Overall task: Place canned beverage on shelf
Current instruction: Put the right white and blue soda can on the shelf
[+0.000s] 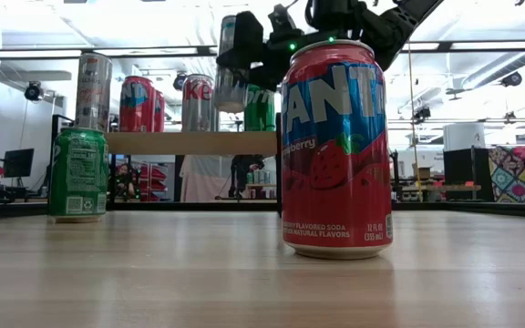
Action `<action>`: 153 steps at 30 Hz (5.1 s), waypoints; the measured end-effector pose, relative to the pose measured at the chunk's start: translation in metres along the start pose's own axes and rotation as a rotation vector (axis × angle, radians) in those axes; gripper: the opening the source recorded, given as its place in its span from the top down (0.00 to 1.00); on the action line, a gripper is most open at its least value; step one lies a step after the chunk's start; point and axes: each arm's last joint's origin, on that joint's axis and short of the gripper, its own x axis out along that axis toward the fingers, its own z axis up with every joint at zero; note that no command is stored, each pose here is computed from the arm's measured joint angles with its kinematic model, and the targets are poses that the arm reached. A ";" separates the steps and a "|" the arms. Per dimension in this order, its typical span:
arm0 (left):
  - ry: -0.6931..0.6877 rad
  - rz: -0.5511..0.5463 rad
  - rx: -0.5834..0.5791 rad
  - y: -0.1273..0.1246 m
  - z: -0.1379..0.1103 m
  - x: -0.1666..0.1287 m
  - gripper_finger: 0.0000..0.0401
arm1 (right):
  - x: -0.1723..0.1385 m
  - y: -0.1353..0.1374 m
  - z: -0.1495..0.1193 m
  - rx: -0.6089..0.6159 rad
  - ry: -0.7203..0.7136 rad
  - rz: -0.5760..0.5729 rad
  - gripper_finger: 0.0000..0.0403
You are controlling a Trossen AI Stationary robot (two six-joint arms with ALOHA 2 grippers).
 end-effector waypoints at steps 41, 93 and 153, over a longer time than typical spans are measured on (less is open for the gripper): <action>-0.032 0.029 -0.023 0.005 0.005 0.000 0.13 | 0.004 -0.002 -0.021 -0.040 0.067 -0.113 0.38; -0.031 0.029 -0.013 0.005 0.005 0.000 0.13 | 0.002 -0.004 -0.009 -0.074 0.061 -0.141 0.23; -0.020 0.018 -0.019 -0.008 0.006 0.009 0.13 | -0.057 0.024 0.111 -0.100 0.191 -0.003 0.46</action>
